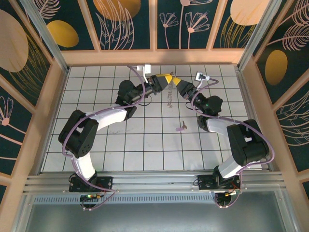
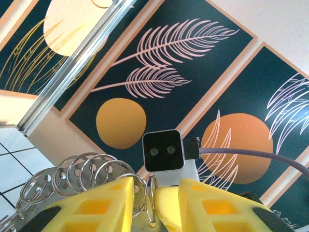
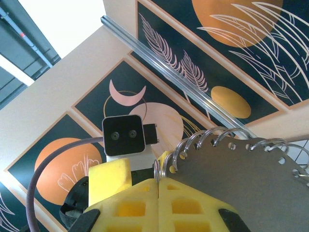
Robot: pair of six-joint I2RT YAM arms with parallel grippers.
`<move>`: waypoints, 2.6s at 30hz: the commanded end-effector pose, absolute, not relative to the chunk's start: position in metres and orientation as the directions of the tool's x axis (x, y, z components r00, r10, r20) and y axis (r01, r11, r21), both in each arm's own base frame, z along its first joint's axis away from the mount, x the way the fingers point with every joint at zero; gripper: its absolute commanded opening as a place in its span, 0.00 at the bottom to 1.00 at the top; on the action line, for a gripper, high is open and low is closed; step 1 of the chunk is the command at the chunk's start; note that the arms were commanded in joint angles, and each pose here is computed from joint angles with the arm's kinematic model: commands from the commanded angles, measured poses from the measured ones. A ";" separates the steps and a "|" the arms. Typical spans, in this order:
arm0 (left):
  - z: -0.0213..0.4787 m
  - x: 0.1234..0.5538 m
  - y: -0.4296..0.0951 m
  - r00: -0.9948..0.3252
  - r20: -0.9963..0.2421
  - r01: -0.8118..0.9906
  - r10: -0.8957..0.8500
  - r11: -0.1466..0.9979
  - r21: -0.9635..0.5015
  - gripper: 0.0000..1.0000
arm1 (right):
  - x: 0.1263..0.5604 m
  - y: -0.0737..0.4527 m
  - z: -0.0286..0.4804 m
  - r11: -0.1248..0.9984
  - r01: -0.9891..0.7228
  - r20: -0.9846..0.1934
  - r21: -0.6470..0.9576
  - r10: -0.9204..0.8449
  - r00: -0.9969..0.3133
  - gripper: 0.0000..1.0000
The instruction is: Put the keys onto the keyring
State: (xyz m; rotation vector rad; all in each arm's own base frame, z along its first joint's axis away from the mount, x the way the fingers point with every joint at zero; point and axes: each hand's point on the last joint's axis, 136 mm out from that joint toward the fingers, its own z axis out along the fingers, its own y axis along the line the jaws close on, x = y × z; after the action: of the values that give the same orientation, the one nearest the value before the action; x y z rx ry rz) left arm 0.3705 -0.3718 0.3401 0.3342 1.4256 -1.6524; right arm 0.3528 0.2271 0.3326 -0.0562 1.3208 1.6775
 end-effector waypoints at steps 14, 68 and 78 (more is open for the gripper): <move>0.354 0.359 -0.379 -0.536 -0.721 0.798 -0.440 0.013 -0.602 0.10 | 0.344 0.229 0.363 0.010 -0.766 -0.581 0.642 0.658 -0.479 0.00; 0.361 0.331 -0.401 -0.422 -0.904 0.906 -0.067 -0.065 -0.418 0.00 | 0.314 0.209 0.346 0.117 -0.827 -0.760 0.550 0.480 -0.438 0.00; 0.376 0.361 -0.376 -0.422 -0.855 0.866 -0.301 0.145 -0.479 0.51 | 0.325 0.196 0.351 0.159 -0.802 -0.718 0.575 0.567 -0.403 0.00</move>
State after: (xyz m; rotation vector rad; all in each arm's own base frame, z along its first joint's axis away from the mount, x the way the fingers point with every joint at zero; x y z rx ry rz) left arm 0.3514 -0.3954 0.3394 0.7572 1.5387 -1.5503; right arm 0.3272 0.2019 0.3296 -0.2626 1.3891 1.5434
